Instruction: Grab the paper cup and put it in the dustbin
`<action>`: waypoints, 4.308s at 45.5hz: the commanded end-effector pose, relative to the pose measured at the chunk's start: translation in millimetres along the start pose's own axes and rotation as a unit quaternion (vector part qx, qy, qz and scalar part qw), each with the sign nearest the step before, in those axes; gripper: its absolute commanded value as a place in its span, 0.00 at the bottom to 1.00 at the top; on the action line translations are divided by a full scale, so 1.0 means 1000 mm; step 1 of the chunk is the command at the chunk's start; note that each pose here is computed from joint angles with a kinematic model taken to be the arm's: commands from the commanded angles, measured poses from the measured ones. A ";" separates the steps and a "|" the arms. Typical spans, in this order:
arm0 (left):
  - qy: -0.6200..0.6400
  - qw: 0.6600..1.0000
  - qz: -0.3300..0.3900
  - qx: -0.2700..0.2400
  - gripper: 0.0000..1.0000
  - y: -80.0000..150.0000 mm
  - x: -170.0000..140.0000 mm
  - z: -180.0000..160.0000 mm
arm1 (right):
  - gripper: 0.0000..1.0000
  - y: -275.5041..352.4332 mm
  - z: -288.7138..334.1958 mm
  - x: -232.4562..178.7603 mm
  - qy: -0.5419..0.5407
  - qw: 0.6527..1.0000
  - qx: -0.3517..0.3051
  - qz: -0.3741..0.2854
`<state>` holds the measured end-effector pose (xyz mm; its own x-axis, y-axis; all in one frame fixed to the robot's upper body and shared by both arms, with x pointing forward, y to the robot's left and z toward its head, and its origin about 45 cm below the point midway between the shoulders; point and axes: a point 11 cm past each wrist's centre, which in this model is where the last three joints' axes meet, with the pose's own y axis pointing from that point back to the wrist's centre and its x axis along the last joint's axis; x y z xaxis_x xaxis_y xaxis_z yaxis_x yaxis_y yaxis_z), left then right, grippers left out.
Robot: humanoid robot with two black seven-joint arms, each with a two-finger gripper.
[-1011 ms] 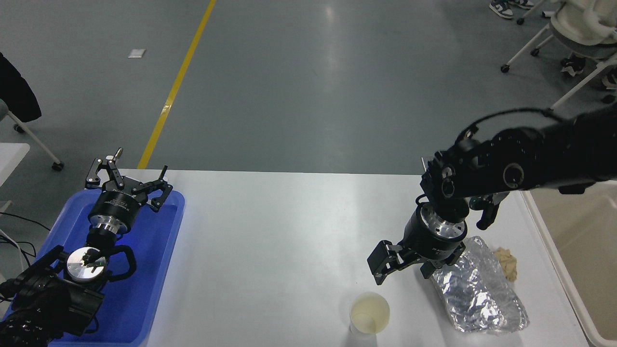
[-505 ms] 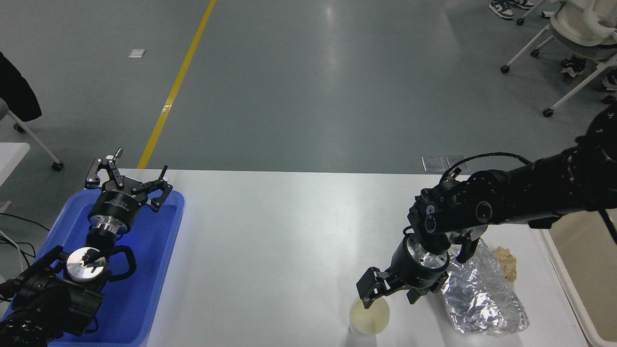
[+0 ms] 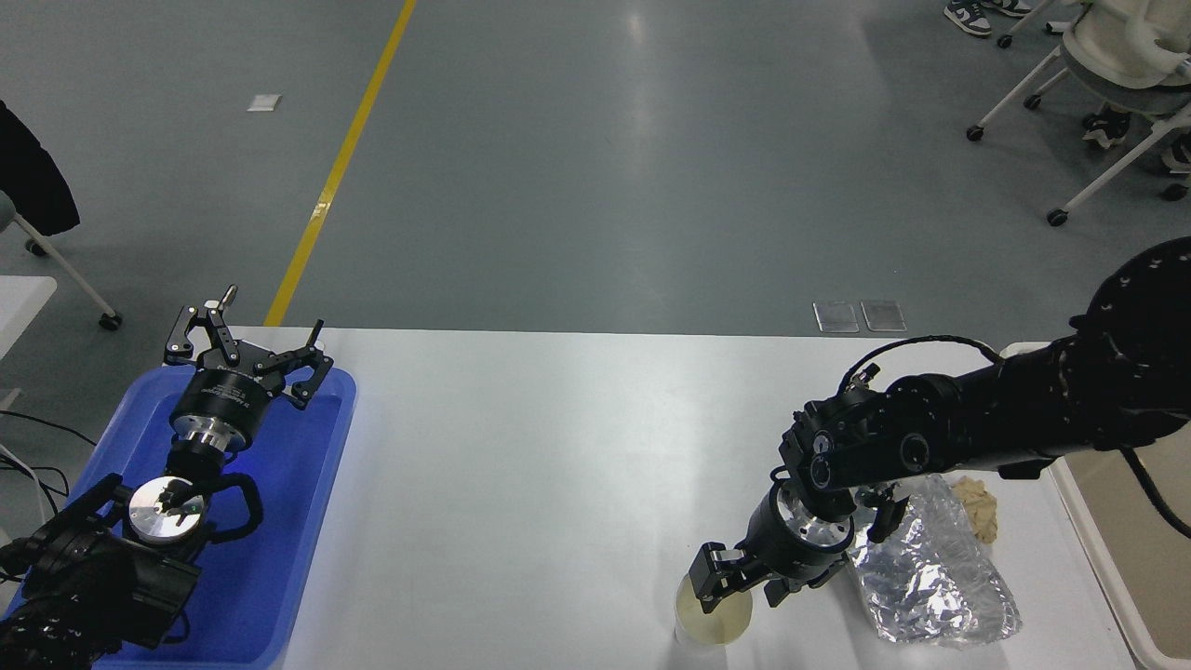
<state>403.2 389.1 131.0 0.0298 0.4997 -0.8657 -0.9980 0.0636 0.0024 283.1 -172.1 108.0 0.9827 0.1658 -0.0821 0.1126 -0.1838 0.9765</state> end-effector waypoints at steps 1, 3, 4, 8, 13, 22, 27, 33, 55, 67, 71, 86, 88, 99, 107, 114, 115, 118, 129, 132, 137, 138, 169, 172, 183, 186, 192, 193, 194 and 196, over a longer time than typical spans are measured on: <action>0.000 1.000 -0.001 0.000 1.00 0.000 0.000 0.000 | 0.10 -0.003 0.003 0.003 0.011 1.000 -0.004 0.010; 0.000 1.000 0.000 0.000 1.00 0.000 0.000 0.000 | 0.03 0.000 0.003 0.006 0.014 1.000 -0.005 0.016; 0.000 1.000 0.001 0.000 1.00 0.001 0.001 0.000 | 0.00 0.001 0.003 0.007 0.016 1.000 -0.005 0.016; 0.000 1.000 0.000 0.000 1.00 0.000 0.000 0.000 | 0.00 0.006 0.002 0.011 0.019 1.000 -0.005 0.023; 0.000 1.000 0.000 0.000 1.00 0.000 0.000 0.000 | 0.00 0.018 -0.001 0.019 0.023 0.999 -0.004 0.035; 0.000 1.000 0.000 0.000 1.00 0.000 0.000 0.000 | 0.00 0.045 -0.008 0.035 0.033 0.997 0.005 0.063; 0.000 1.000 0.000 0.000 1.00 0.000 0.000 0.000 | 0.00 0.072 -0.008 0.052 0.030 0.995 0.008 0.093; 0.000 1.000 0.000 0.000 1.00 0.000 0.000 0.000 | 0.00 0.113 -0.009 0.071 0.020 0.990 0.026 0.134; 0.000 1.000 0.000 -0.001 1.00 0.000 0.000 0.000 | 0.00 0.246 -0.004 0.109 -0.021 0.956 0.109 0.271; 0.000 1.000 0.000 0.000 1.00 0.000 0.000 0.000 | 0.00 0.294 0.013 0.123 -0.059 0.925 0.146 0.345; 0.000 1.000 0.000 0.000 1.00 0.000 0.000 0.000 | 0.00 0.311 0.030 0.132 -0.080 0.912 0.147 0.375; 0.000 1.000 0.000 0.000 1.00 0.000 0.000 0.000 | 0.00 0.338 0.146 0.162 -0.218 0.835 0.114 0.493; 0.000 1.000 0.000 0.000 1.00 0.000 0.000 0.000 | 0.00 0.338 0.162 0.162 -0.237 0.821 0.111 0.507; 0.000 1.000 0.000 0.000 1.00 0.000 0.000 0.000 | 0.00 0.333 0.262 0.144 -0.360 0.724 0.069 0.585; 0.000 1.000 0.000 -0.001 1.00 0.000 0.000 0.000 | 0.00 0.317 0.321 0.116 -0.418 0.663 0.010 0.621; 0.000 1.000 0.000 0.000 1.00 0.000 0.000 0.000 | 0.00 0.292 0.352 0.095 -0.440 0.637 -0.042 0.631; 0.000 1.000 0.000 0.000 1.00 0.000 0.000 0.000 | 0.00 0.289 0.356 0.091 -0.444 0.633 -0.049 0.632; 0.000 1.000 0.000 0.000 1.00 0.000 0.000 0.000 | 0.00 0.282 0.370 0.079 -0.456 0.618 -0.068 0.637; 0.000 1.000 0.000 0.000 1.00 0.000 0.000 0.000 | 0.00 0.231 0.419 0.018 -0.488 0.588 -0.158 0.626; 0.000 1.000 0.000 0.000 1.00 0.000 0.000 0.000 | 0.00 0.216 0.427 0.004 -0.494 0.591 -0.173 0.614; 0.000 1.000 0.000 0.000 1.00 0.000 0.000 0.000 | 0.00 0.191 0.437 -0.019 -0.518 0.584 -0.180 0.599; 0.000 1.000 0.000 0.000 1.00 0.000 0.000 0.000 | 0.00 0.185 0.439 -0.024 -0.522 0.583 -0.183 0.595; 0.000 1.000 0.000 0.000 1.00 0.000 0.000 0.000 | 0.00 0.076 0.441 -0.100 -0.574 0.603 -0.210 0.513; 0.000 1.000 0.000 0.000 1.00 0.000 0.000 0.000 | 0.00 0.071 0.438 -0.098 -0.574 0.606 -0.207 0.510; 0.000 1.000 0.000 0.000 1.00 0.000 0.000 0.000 | 0.00 0.065 0.436 -0.099 -0.574 0.611 -0.206 0.505; 0.000 1.000 0.000 0.000 1.00 0.000 0.000 0.000 | 0.00 0.064 0.435 -0.100 -0.575 0.611 -0.206 0.504; 0.000 1.000 0.000 0.000 1.00 0.000 0.000 0.000 | 0.01 0.059 0.433 -0.100 -0.575 0.614 -0.205 0.500; 0.000 1.000 0.000 0.000 1.00 0.000 0.000 0.000 | 0.03 0.059 0.433 -0.100 -0.574 0.615 -0.205 0.500; 0.000 1.000 0.000 0.000 1.00 0.000 0.000 0.000 | 0.05 0.059 0.433 -0.100 -0.573 0.615 -0.207 0.500; 0.000 1.000 -0.001 0.000 1.00 0.000 0.000 0.000 | 0.16 0.059 0.433 -0.100 -0.572 0.617 -0.208 0.499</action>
<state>403.0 389.2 130.9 0.0294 0.4998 -0.8656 -0.9980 0.0634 0.0027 256.7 -622.7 92.7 0.0030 -0.6631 0.7486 -0.4490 0.6680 0.5935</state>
